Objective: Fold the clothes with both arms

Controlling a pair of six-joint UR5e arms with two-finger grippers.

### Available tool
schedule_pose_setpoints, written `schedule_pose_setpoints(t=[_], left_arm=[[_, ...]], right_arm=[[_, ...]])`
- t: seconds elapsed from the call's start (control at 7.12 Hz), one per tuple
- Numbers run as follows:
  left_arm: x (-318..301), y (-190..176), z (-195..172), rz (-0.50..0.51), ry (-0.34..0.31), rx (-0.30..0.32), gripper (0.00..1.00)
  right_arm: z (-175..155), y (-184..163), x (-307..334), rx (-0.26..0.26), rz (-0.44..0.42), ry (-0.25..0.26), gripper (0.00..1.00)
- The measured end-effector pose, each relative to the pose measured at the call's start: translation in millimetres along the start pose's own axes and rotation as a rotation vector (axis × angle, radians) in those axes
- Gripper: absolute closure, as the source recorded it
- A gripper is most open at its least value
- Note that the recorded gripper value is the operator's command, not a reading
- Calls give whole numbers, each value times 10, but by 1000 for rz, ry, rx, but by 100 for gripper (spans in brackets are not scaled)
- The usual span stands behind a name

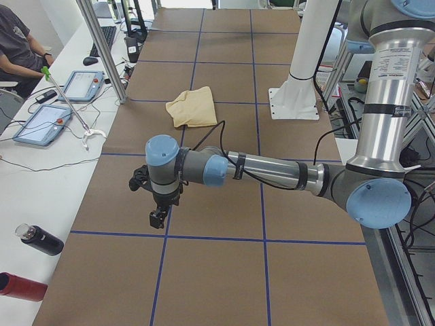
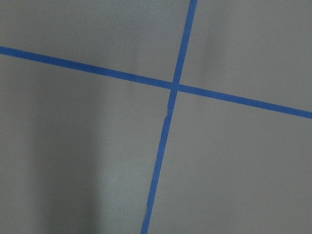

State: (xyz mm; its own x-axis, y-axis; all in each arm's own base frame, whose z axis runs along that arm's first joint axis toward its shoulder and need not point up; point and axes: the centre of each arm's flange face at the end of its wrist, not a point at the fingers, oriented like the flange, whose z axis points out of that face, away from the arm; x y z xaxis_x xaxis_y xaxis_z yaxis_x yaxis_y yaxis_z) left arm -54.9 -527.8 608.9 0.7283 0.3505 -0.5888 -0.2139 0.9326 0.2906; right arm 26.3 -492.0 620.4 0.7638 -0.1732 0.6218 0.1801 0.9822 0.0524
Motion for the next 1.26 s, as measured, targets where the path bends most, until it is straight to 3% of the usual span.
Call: schedule_pose_setpoints(t=[0.28, 0.42, 0.84, 1.12, 1.26], left_arm=[[-76, 256, 174, -24, 43, -28, 0], [-79, 294, 186, -30, 48, -31, 0], [-95, 339, 185, -43, 48, -33, 0], [-114, 392, 207, -52, 49, -38, 0], [-118, 399, 209, -54, 49, -39, 0]], right_arm=[[79, 284, 185, 0, 65, -99, 0], [98, 360, 245, 1, 85, -118, 0], [14, 562, 485, 29, 146, -131, 0], [-33, 659, 589, 94, 151, -118, 0], [-45, 687, 593, 131, 193, -114, 0]])
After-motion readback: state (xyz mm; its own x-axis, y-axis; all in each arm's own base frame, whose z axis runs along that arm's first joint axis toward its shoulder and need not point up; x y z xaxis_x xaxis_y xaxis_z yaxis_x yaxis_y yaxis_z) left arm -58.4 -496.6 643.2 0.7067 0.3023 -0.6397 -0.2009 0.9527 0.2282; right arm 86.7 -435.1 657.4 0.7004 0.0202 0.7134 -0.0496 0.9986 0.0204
